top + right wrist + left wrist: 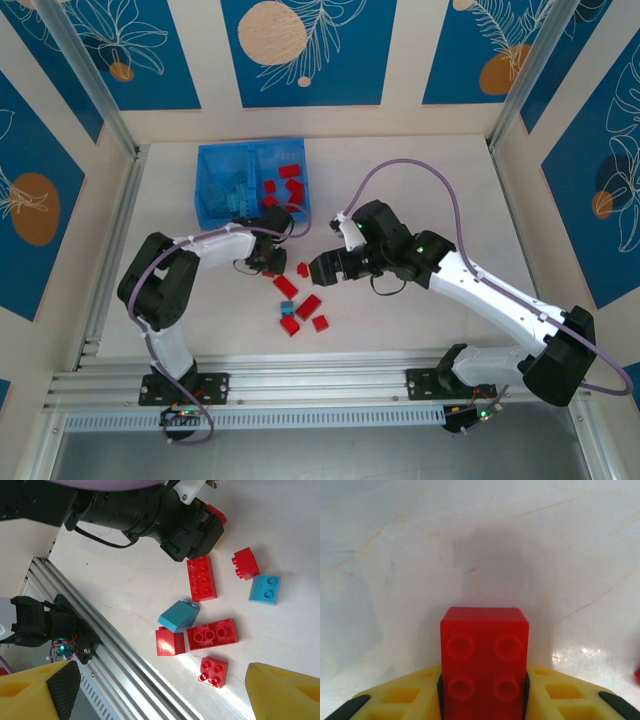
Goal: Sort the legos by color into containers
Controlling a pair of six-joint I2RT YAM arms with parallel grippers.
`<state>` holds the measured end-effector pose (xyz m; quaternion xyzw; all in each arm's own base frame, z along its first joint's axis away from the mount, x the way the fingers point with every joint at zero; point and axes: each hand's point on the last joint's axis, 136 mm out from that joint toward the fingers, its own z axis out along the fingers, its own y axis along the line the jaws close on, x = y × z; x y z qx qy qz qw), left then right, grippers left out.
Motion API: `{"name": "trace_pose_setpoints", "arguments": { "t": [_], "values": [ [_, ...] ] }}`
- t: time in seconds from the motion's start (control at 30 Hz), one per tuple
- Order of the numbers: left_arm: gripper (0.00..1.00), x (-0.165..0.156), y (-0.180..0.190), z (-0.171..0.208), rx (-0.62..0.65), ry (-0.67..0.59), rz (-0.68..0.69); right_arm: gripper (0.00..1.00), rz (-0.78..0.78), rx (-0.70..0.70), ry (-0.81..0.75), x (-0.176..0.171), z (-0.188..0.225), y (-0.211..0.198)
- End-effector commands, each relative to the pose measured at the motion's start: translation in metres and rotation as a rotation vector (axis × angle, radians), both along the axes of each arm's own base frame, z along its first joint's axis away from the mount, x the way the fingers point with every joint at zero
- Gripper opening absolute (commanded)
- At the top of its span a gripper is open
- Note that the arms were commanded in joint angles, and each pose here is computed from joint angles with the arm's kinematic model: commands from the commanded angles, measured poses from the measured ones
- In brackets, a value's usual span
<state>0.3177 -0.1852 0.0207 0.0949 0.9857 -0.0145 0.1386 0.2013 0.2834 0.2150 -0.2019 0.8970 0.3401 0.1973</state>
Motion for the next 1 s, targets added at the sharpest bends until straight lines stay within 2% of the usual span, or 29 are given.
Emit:
{"name": "trace_pose_setpoints", "arguments": {
  "t": [0.0,0.23,0.37,0.53,0.73,0.87,0.97],
  "values": [
    [0.31,0.000,0.014,0.017,-0.006,-0.058,0.073,0.87,-0.006,0.032,-0.003,0.001,0.016,0.003],
    [0.28,0.023,0.003,0.141,-0.169,-0.332,0.076,0.87,-0.110,0.072,-0.115,0.012,0.040,-0.014],
    [0.29,0.058,0.007,0.179,-0.110,-0.444,0.102,0.88,-0.157,0.086,-0.141,0.015,0.044,-0.022],
    [0.29,0.125,0.003,0.184,-0.091,-0.482,0.172,0.88,-0.167,0.095,-0.122,0.012,0.045,-0.025],
    [0.30,0.192,-0.007,0.161,0.022,-0.469,0.178,0.87,-0.185,0.093,-0.104,0.001,0.043,-0.035],
    [0.37,0.214,-0.011,0.132,0.030,-0.400,0.185,0.88,-0.202,0.105,-0.093,-0.004,0.040,-0.041],
    [0.40,0.215,-0.011,0.120,0.003,-0.353,0.216,0.88,-0.209,0.110,-0.086,-0.007,0.037,-0.043]
  ]
}}
